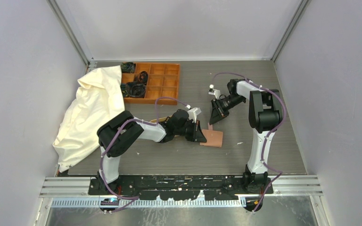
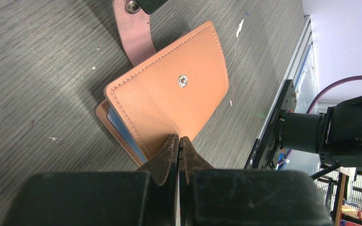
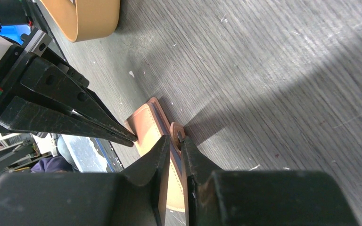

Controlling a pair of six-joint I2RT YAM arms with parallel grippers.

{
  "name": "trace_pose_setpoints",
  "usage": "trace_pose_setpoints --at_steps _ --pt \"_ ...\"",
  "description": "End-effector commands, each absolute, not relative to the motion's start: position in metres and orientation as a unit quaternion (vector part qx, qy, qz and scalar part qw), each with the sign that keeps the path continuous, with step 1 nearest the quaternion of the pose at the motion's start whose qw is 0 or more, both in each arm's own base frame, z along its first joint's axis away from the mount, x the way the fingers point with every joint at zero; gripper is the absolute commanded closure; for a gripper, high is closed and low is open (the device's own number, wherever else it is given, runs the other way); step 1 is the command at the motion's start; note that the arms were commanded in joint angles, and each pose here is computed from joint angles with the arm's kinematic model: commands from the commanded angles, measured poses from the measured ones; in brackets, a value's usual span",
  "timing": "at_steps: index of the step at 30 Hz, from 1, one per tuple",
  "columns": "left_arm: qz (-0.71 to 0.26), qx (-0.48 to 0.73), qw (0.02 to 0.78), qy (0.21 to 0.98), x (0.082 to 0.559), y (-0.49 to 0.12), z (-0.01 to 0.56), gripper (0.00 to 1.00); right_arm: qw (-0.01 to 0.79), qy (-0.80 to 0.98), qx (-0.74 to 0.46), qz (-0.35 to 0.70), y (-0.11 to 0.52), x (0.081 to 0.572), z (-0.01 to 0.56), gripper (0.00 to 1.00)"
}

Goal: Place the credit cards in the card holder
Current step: Close the card holder at the center of the board.

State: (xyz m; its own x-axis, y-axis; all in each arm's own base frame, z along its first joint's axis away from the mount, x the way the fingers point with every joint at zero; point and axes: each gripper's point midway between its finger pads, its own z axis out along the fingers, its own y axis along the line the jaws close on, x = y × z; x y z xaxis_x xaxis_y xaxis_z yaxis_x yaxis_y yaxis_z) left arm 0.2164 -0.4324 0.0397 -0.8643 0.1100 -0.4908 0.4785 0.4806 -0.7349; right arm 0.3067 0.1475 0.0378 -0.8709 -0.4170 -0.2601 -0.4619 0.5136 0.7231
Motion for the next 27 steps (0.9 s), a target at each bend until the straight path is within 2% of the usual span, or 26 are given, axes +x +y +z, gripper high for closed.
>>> trace_pose_setpoints --at_steps 1,16,19,24,27 --pt "-0.443 0.170 0.184 0.861 0.220 -0.424 0.014 1.00 0.060 0.861 -0.259 0.433 0.152 0.315 0.065 0.79" --pt "-0.443 0.170 0.183 0.861 0.220 -0.425 0.013 1.00 0.060 0.868 -0.240 0.431 0.153 0.318 0.056 0.82" --pt "-0.442 0.170 0.183 0.861 0.219 -0.425 0.013 1.00 0.062 0.869 -0.242 0.427 0.152 0.318 0.056 0.86" --pt "-0.444 0.169 0.183 0.861 0.219 -0.424 0.014 1.00 0.077 0.866 -0.270 0.415 0.148 0.313 0.063 0.98" --pt "-0.448 0.167 0.183 0.859 0.218 -0.425 0.016 1.00 0.104 0.857 -0.299 0.406 0.145 0.307 0.071 0.99"
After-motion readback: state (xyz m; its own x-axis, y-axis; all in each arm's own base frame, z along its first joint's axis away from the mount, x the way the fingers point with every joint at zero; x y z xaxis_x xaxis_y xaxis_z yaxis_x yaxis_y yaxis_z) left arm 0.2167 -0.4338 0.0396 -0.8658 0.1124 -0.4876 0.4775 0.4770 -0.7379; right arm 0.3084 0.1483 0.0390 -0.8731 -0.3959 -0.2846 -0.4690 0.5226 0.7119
